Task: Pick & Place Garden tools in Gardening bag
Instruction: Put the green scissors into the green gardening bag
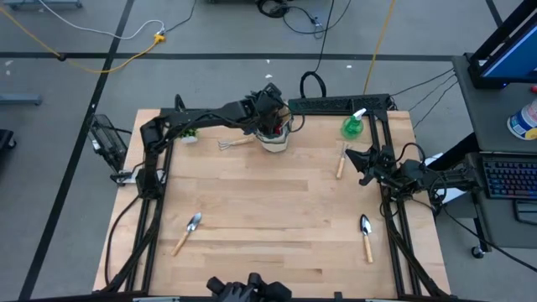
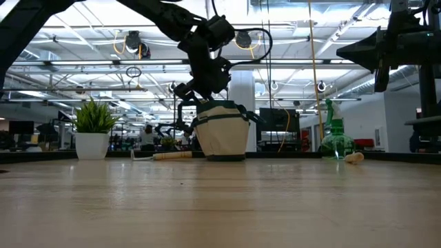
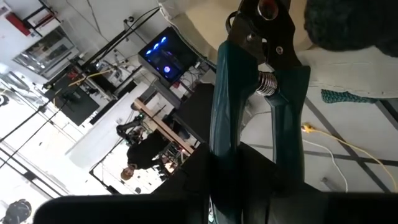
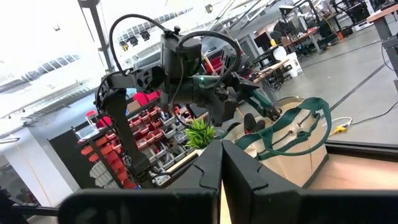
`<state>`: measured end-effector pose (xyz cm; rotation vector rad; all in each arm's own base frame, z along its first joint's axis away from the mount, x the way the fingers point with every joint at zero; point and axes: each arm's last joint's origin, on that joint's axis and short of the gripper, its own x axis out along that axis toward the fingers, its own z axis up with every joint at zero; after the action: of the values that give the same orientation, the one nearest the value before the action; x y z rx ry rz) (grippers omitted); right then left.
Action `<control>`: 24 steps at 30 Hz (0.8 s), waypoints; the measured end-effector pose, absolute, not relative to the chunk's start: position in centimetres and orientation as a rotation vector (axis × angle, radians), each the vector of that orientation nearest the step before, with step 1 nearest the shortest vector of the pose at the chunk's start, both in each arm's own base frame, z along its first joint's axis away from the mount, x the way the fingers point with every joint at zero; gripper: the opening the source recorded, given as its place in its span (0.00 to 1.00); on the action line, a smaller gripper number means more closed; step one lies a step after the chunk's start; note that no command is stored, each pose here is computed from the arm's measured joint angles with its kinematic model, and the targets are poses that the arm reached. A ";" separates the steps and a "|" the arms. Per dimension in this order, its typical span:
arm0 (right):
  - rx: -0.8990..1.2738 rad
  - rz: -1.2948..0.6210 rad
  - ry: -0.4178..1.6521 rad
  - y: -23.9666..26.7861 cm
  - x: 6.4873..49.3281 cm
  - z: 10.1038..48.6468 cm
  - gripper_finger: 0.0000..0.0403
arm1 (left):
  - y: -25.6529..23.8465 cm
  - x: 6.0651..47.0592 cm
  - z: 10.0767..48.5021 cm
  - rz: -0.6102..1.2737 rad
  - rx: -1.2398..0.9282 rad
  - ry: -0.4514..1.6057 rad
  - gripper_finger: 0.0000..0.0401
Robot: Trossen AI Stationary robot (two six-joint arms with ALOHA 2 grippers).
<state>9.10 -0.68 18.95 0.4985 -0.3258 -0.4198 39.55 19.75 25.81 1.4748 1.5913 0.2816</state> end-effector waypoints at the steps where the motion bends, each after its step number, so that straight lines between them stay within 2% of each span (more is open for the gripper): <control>1: 0.499 -0.420 -0.326 -0.7 9.1 19.0 0.00 | 19.7 39.5 25.8 0.278 1.478 1.593 0.13; 12: 0.499 -0.420 -0.326 -0.7 9.1 19.0 0.00 | 19.0 40.4 26.5 0.249 1.623 1.598 0.13; 15: 0.499 -0.420 -0.326 -0.7 9.1 19.0 0.00 | 18.9 40.3 26.2 0.183 1.636 1.603 0.13; 24: 0.499 -0.420 -0.326 -0.7 9.1 19.0 0.00 | 18.9 40.3 26.2 0.164 1.649 1.599 0.13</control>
<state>9.10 -0.68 18.95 0.4986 -0.3260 -0.4198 40.31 18.92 26.18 1.6494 1.5989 0.1638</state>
